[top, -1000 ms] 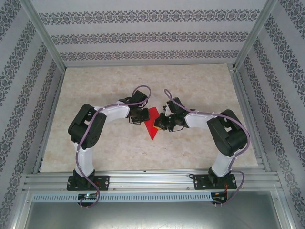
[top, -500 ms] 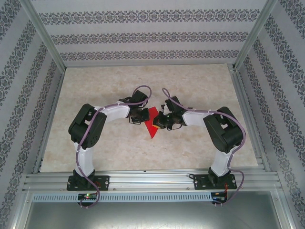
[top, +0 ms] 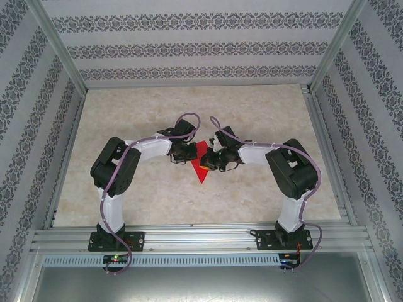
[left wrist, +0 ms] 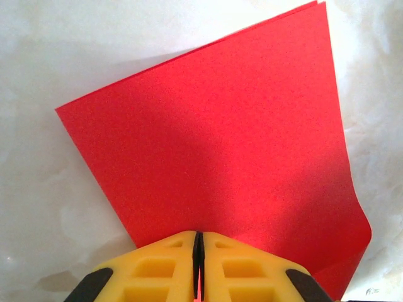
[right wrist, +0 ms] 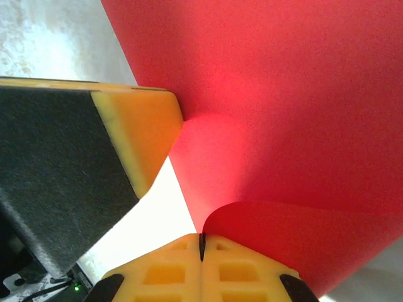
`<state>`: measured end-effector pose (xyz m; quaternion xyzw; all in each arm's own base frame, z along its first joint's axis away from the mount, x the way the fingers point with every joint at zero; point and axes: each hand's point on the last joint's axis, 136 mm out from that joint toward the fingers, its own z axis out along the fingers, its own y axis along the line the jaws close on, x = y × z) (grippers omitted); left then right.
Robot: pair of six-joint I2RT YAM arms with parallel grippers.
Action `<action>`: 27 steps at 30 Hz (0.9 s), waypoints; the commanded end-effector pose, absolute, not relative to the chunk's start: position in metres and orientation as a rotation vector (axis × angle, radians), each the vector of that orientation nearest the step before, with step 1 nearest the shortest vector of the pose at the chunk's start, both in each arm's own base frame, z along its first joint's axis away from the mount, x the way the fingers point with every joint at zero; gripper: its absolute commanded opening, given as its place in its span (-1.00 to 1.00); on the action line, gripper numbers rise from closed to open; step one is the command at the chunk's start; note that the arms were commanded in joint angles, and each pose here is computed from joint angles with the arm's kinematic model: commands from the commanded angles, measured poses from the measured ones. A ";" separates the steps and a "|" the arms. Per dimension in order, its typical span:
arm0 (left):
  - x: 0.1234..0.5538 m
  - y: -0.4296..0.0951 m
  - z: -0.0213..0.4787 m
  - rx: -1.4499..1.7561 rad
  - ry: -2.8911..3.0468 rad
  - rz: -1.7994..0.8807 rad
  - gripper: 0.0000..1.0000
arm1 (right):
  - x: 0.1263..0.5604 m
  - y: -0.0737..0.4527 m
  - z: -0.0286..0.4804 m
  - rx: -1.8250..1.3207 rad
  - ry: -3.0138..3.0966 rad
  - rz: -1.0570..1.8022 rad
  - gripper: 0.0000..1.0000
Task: Fold a paper plane with a square sheet of paper (pick it up from the middle)
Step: Third fold the triangle at the center of the table.
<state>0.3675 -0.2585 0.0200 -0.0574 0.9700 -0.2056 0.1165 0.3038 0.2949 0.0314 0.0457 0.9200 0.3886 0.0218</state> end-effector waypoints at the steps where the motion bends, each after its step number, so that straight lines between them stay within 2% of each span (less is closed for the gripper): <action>1: 0.352 -0.245 0.002 -0.164 2.929 -0.519 -0.74 | 0.297 0.299 0.029 0.078 2.881 1.196 -0.94; 27: 0.349 -0.245 -0.001 -0.172 2.934 -0.528 -0.74 | 0.306 0.304 0.026 0.100 2.841 1.231 -0.93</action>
